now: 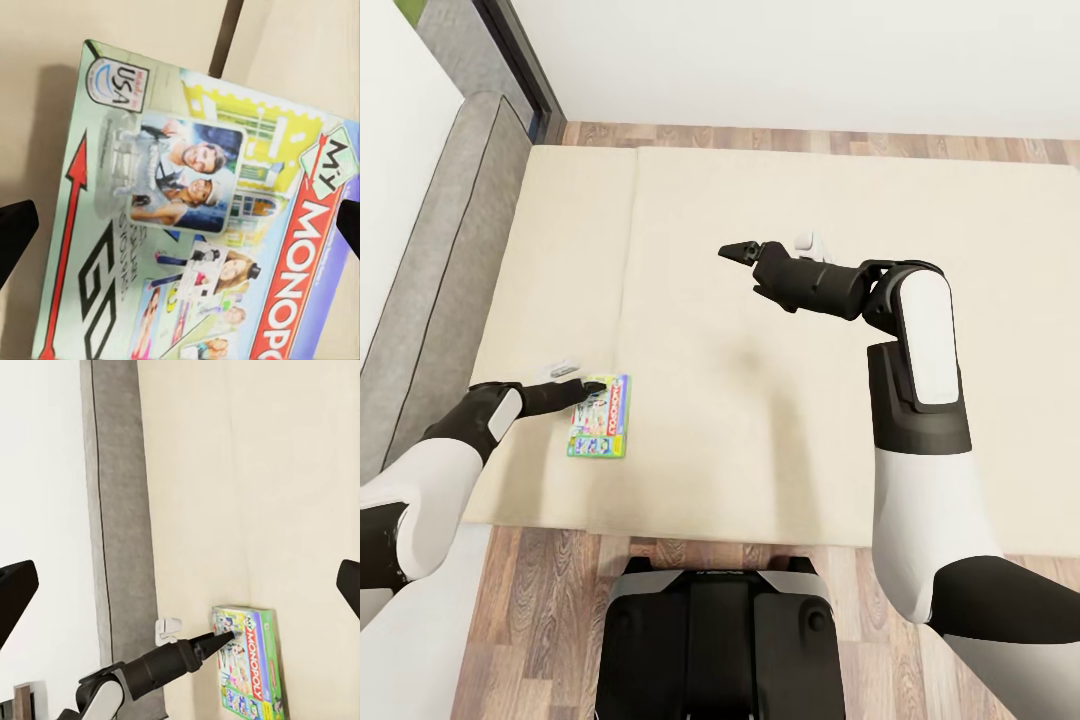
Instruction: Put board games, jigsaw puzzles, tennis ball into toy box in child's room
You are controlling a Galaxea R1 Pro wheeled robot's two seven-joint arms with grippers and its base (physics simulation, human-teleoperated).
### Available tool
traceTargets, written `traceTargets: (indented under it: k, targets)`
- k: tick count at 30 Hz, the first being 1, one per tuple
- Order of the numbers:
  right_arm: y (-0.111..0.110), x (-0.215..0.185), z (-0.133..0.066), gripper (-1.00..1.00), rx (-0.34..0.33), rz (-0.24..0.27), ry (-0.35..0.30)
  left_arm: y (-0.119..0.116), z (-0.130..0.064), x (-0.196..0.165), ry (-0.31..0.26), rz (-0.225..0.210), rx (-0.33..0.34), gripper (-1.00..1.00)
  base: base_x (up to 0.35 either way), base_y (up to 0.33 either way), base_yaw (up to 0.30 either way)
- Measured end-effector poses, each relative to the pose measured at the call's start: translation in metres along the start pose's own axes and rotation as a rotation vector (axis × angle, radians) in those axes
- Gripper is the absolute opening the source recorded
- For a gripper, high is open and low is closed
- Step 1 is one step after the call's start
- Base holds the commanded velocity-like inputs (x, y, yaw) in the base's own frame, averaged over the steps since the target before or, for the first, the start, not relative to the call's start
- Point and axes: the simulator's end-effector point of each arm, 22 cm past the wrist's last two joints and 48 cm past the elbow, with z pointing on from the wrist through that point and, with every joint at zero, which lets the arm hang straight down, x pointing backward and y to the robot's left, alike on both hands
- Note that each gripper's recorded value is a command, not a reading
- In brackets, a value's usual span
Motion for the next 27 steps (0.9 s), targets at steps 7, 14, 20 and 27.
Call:
traceTargets:
  k: [7,14,20,27]
  targets:
    - [0.0,0.0,0.0,1.0,0.0,0.0,0.0,-0.002,0.0,0.001,0.001,0.0,0.009,1.0,0.0,0.0,0.0]
    - [0.0,0.0,0.0,1.0,0.0,0.0,0.0,-0.003,0.001,0.002,0.003,-0.001,0.01,1.0,0.0,0.0,0.0]
    - [0.0,0.0,0.0,1.0,0.0,0.0,0.0,-0.006,0.001,0.002,0.005,-0.001,0.021,1.0,0.0,0.0,0.0]
    - [0.0,0.0,0.0,1.0,0.0,0.0,0.0,-0.016,0.002,0.004,0.01,0.001,0.059,1.0,0.0,0.0,0.0]
